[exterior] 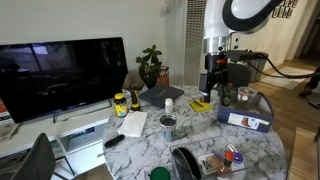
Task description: Take the plastic cup out of the box
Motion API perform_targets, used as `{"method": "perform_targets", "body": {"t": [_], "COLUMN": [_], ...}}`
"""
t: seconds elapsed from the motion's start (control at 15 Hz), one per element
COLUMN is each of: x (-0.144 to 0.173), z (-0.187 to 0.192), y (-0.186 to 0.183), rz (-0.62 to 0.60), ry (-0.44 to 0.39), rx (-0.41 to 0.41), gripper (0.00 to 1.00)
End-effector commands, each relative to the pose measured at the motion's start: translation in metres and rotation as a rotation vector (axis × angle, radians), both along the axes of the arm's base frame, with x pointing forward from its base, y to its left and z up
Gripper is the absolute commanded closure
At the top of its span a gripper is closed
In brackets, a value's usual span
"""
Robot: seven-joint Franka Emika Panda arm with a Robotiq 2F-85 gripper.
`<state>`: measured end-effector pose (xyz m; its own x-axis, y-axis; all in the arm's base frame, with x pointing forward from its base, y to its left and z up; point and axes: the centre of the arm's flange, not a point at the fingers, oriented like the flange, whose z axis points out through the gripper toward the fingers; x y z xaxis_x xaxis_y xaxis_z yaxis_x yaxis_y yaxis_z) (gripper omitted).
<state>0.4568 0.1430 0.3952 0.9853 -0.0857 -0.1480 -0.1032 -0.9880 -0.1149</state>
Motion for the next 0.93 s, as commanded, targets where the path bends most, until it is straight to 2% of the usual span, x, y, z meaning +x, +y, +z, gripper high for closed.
{"method": "perform_targets", "body": {"t": [0.0,0.27,0.53,0.6,0.67,0.73,0.87], "x": [0.012,0.002,-0.036,-0.048,-0.019,-0.027,-0.024], "z": [0.011,-0.001,-0.051,-0.062,-0.044,-0.053,-0.050], "y": [-0.029,-0.119,-0.207,-0.220,-0.203,-0.214,-0.213], "rz": [-0.143,-0.363,-0.590,-0.642,-0.553,-0.569,-0.563], "ry": [-0.040,-0.057,-0.019,0.008,-0.001,0.012,0.003], "rx": [0.105,0.136,0.130,0.150,0.119,0.121,0.121], "gripper": [0.00,0.00,0.00,0.00,0.00,0.00,0.00]}}
